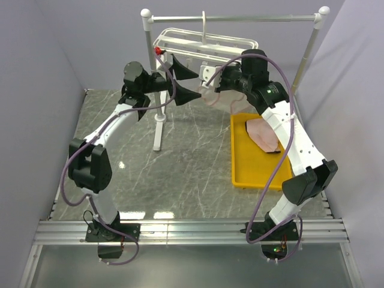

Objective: Clip the underwear to the hanger
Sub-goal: Clamp the underwear onto the hanger, then open the clamp at the hanger.

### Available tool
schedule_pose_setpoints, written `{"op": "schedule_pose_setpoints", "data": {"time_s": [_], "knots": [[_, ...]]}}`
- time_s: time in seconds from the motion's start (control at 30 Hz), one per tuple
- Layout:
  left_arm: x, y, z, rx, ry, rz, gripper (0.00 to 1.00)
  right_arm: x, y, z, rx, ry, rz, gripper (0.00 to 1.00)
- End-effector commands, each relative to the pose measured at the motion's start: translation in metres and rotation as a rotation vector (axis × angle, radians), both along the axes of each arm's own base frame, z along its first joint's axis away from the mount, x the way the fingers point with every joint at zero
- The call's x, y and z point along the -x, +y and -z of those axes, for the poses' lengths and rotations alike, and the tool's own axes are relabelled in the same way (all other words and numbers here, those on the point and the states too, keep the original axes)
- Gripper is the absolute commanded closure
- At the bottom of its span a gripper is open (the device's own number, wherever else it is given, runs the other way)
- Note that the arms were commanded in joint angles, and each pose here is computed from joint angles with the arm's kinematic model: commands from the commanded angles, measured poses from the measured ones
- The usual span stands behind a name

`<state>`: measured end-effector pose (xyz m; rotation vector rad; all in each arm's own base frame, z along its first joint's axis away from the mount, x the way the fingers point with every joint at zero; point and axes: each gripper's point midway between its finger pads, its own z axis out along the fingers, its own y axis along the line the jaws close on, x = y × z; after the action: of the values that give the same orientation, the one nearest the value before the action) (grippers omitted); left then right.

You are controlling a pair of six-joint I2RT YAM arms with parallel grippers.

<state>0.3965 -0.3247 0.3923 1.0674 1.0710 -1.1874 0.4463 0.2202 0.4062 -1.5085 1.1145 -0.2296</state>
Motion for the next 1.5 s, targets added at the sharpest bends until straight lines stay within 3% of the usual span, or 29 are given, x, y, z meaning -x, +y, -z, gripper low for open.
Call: {"op": "schedule_pose_setpoints", "data": {"time_s": [0.0, 0.2, 0.43, 0.6, 0.73, 0.83, 1.1, 1.23, 1.33, 1.47], "knots": [[0.011, 0.016, -0.016, -0.019, -0.034, -0.076, 0.03, 0.012, -0.007, -0.037, -0.035, -0.106, -0.009, 0.99], [0.021, 0.033, 0.004, -0.119, 0.147, -0.159, 0.01, 0.013, -0.007, -0.023, -0.009, -0.093, -0.013, 0.82], [0.033, 0.057, 0.015, -0.184, 0.321, -0.285, 0.01, 0.028, -0.008, -0.017, -0.002, -0.100, -0.028, 0.52], [0.031, 0.077, 0.028, -0.238, 0.468, -0.399, 0.01, 0.044, -0.005, -0.009, -0.014, -0.084, -0.042, 0.42], [0.027, 0.099, 0.029, -0.238, 0.539, -0.460, 0.01, 0.069, -0.007, -0.024, -0.099, -0.066, -0.035, 0.27], [0.017, 0.123, 0.031, -0.226, 0.572, -0.606, 0.01, 0.090, -0.014, -0.033, -0.209, -0.007, 0.002, 0.16], [0.009, 0.170, 0.049, -0.252, 0.556, -0.879, 0.01, 0.133, -0.069, -0.008, -0.462, 0.231, 0.293, 0.12], [0.026, 0.178, 0.050, -0.215, 0.523, -0.876, 0.01, 0.148, -0.097, 0.010, -0.588, 0.331, 0.375, 0.11], [0.030, 0.171, 0.020, -0.107, 0.454, -0.829, 0.01, 0.154, -0.104, 0.022, -0.653, 0.388, 0.395, 0.11], [0.025, 0.161, -0.013, -0.039, 0.388, -0.772, 0.01, 0.146, -0.097, -0.005, -0.712, 0.364, 0.360, 0.11]]}}
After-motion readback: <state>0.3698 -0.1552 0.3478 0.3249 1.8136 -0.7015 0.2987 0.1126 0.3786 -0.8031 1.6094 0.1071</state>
